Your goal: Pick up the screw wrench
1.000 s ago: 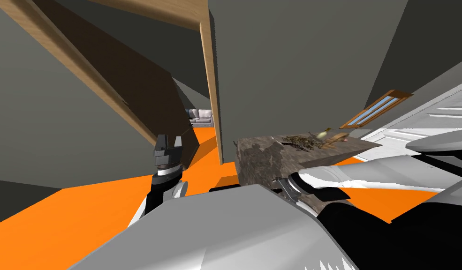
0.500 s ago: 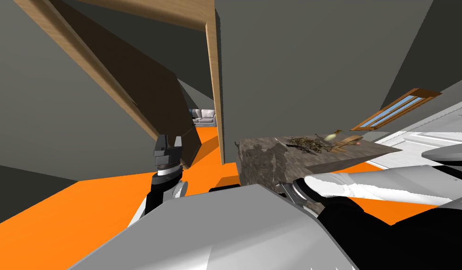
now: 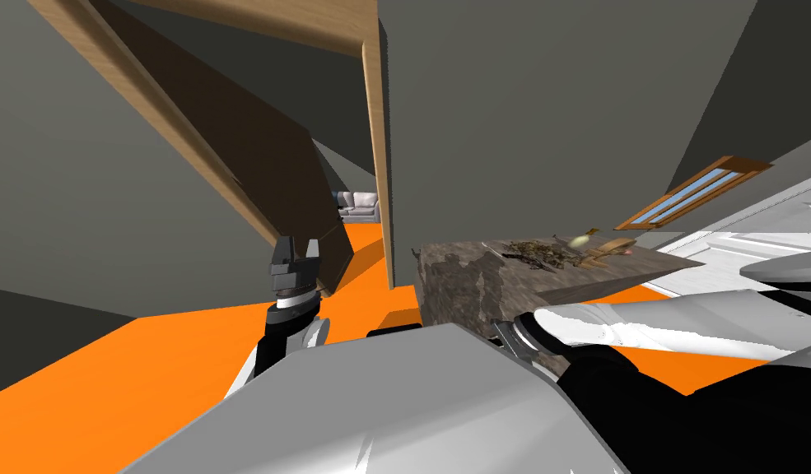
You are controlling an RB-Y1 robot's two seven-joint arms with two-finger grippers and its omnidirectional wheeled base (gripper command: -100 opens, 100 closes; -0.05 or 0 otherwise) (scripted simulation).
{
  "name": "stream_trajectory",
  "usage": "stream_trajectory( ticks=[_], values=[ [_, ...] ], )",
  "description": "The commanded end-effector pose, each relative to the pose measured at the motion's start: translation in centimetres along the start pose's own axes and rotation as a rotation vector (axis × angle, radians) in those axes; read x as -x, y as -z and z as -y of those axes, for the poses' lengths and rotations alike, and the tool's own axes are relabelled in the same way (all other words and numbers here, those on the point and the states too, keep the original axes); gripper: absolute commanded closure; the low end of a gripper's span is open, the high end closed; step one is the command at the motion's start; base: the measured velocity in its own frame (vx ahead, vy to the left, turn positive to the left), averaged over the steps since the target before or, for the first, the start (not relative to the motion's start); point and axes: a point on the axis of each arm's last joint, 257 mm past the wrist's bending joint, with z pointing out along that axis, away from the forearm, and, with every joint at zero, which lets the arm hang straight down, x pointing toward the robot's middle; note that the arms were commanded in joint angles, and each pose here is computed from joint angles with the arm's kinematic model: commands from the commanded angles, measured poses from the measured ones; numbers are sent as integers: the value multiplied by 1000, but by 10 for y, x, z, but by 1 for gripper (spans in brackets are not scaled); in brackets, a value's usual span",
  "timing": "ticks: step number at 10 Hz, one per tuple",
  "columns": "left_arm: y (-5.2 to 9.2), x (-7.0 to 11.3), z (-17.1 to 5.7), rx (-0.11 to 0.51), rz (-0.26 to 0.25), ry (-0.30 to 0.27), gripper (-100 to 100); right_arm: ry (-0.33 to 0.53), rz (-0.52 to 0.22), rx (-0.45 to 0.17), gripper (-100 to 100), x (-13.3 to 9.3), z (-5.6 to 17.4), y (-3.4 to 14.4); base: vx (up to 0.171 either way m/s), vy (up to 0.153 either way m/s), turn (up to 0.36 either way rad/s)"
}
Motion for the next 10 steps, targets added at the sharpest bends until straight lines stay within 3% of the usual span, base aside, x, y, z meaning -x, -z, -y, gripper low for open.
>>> stream_trajectory(
  ticks=[1,2,4,7,9,10],
  values=[
    [0,0,0,0,0,0,0,0,0,0,0,0,0,0,0,0,0],
    [0,0,0,0,0,0,0,12,0,4,100,6,10,4,-12,-23,-139],
    [0,0,0,0,0,0,0,18,1,6,100,9,15,6,-17,-24,-72],
    [0,0,0,0,0,0,0,56,-1,16,100,25,39,18,-25,-31,-126],
    [0,0,0,0,0,0,0,54,-1,16,100,24,37,18,-11,-16,-20],
    [0,0,0,0,0,0,0,53,-1,16,0,25,37,18,0,0,0]
  ],
)
